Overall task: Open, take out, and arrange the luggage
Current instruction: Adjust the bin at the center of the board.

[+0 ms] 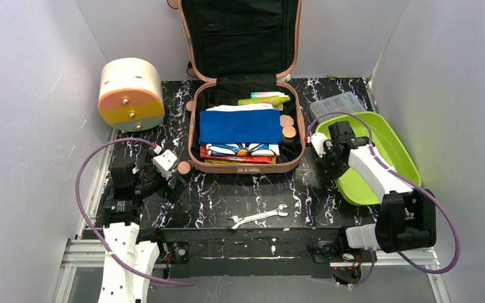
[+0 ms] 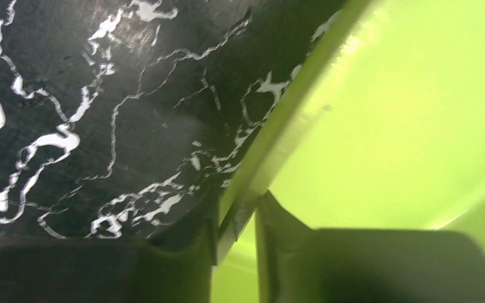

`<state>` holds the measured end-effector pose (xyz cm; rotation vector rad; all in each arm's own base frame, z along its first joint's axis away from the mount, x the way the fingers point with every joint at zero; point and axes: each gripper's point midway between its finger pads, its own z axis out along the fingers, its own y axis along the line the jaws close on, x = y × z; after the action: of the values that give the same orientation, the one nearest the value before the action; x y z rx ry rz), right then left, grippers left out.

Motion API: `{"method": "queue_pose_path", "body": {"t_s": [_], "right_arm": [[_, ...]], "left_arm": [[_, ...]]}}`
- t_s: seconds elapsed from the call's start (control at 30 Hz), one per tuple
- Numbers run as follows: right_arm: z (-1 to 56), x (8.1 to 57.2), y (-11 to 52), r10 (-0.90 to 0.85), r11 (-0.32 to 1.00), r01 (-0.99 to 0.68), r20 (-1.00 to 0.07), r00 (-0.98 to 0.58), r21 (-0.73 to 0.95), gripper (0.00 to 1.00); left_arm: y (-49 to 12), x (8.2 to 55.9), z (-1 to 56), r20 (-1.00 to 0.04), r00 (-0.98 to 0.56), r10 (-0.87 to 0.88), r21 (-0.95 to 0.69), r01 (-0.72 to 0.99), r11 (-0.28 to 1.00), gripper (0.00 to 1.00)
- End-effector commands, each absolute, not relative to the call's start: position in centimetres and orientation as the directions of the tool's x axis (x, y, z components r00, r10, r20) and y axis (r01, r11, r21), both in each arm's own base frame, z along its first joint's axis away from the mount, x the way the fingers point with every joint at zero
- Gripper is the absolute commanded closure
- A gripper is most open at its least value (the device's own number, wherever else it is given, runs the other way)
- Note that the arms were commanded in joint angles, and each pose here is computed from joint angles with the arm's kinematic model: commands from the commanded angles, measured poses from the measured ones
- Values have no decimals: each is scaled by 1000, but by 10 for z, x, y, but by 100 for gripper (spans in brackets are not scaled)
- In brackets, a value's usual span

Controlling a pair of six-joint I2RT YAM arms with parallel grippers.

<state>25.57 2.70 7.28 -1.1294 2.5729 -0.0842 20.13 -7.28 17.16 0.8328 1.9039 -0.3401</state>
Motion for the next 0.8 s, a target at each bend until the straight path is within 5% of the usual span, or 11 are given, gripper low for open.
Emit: {"method": "queue_pose_path", "body": {"t_s": [0.0,0.37,0.53,0.77], "right_arm": [[77,239,33,-795,590,-802,-239,-557,-92,84],[118,195,1,-918,395,-904,-112,-381,-162,98],[117,179,-27,-970,229,-947,32,-242,-224,99],[118,166,-35,-996,1,-968,88,-24,-253,99]], "left_arm": [[-77,199,172,-884,-278,376,88,691,717,2],[-78,198,169,-885,-292,364,63,698,714,2],[-79,196,170,-889,-287,356,59,700,712,2],[-79,195,171,-891,-294,345,46,699,714,2]]}}
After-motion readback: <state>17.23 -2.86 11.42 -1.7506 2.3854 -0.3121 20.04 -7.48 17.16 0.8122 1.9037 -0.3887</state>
